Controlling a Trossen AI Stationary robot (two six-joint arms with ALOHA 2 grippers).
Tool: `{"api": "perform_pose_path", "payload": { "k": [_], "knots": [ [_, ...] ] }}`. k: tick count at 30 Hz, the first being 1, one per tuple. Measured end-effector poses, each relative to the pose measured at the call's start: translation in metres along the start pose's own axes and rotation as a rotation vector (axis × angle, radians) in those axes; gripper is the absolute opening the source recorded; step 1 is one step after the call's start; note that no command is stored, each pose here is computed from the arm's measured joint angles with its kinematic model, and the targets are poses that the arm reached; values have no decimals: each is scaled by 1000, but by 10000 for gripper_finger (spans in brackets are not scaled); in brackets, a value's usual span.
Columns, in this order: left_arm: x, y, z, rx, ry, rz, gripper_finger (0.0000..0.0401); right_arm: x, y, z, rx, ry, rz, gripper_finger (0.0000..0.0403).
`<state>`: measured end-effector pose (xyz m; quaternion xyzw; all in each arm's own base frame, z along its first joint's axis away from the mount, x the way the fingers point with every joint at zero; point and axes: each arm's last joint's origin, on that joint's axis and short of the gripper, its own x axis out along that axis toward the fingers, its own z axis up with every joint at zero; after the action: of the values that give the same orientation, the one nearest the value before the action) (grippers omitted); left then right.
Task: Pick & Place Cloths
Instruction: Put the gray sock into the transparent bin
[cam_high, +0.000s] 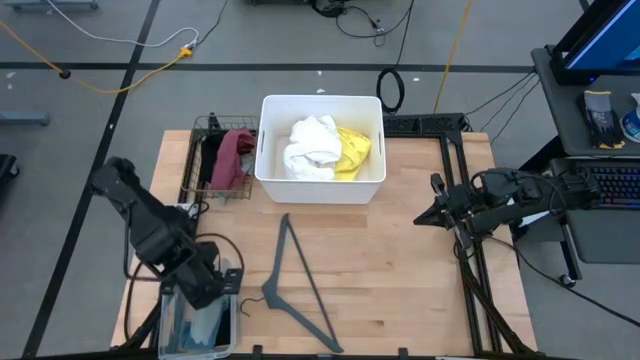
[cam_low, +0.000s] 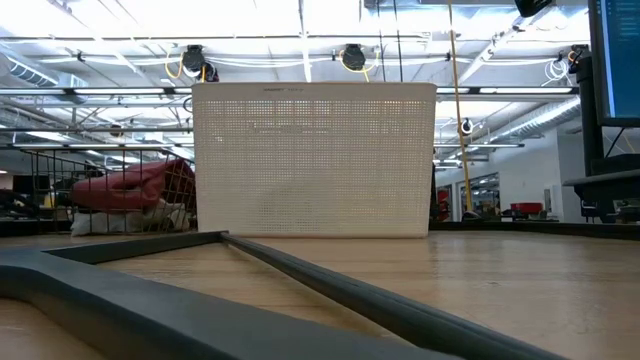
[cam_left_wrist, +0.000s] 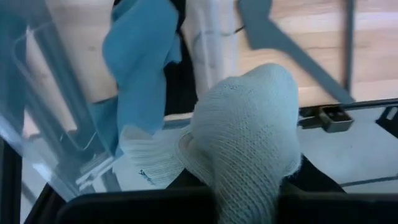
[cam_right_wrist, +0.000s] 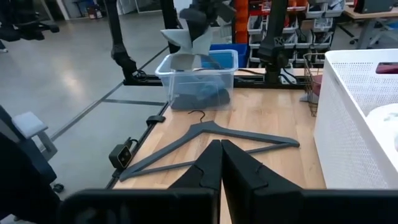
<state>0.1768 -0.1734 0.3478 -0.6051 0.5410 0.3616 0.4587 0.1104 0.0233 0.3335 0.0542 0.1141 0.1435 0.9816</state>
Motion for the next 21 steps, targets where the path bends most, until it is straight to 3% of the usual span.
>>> {"api": "perform_pose_path", "payload": {
  "k": [6, 14, 21],
  "knots": [
    [16, 5, -13, -23, -24, 71, 5, 0, 0, 1, 3, -5, 1, 0],
    [41, 5, -15, -26, -141, 212, 5, 0, 0, 4, -1, -38, 4, 0],
    [62, 17, -14, -15, -142, 322, 5, 0, 1, 4, 24, -45, 9, 0]
  ]
}}
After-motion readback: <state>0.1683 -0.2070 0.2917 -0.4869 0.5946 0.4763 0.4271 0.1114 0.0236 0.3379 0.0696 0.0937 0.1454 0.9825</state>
